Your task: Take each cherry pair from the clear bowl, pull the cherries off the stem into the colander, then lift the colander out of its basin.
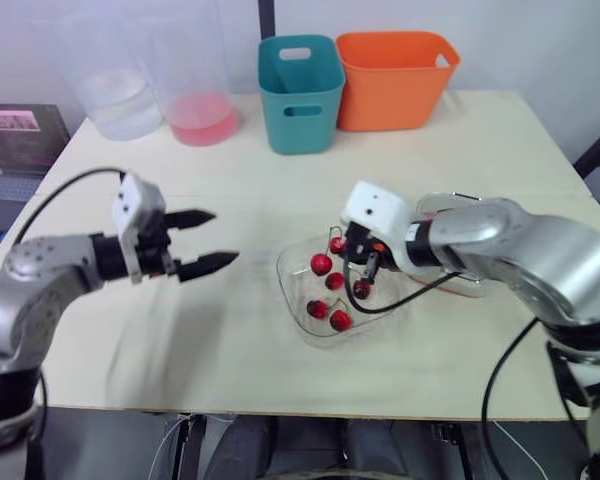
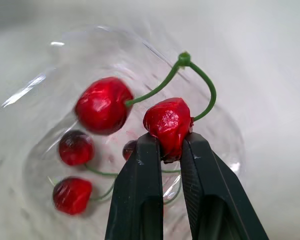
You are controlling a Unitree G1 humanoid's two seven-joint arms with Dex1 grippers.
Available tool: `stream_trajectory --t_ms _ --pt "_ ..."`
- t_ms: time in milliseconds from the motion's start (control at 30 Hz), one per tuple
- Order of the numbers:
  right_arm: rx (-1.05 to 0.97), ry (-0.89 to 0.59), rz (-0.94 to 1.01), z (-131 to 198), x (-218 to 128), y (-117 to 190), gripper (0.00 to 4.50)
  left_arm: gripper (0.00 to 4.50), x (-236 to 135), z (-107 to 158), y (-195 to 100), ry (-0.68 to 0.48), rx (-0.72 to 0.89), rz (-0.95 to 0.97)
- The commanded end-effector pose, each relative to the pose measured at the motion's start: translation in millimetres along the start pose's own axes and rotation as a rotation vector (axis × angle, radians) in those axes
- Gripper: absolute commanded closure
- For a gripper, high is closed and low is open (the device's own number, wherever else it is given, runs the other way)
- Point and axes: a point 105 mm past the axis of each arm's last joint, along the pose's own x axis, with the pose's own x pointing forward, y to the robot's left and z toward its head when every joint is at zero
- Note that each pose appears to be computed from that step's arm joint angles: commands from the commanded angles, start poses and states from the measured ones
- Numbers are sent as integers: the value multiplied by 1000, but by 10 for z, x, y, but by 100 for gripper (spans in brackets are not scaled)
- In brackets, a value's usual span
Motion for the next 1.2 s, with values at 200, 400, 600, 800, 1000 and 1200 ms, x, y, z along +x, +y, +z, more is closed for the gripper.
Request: stream_trajectory --t_ms 200,400,600,800,1000,1200 --pt "-114 -73 -160 195 -98 -311 425 0 629 554 -223 -116 14 -196" --pt "-62 -128 -215 373 -70 -376 425 0 899 555 -184 -129 57 -156" --pt "-20 -171 -213 500 -92 -351 425 0 988 631 -176 -174 82 -140" --pt "-6 -177 -208 524 -97 -344 425 0 1011 684 -211 -206 77 -157" --pt "8 -188 -211 549 -92 -350 427 127 1056 693 -243 -219 64 -171" --pt "20 -205 -216 597 -108 -362 427 426 1082 624 -244 -198 56 -178"
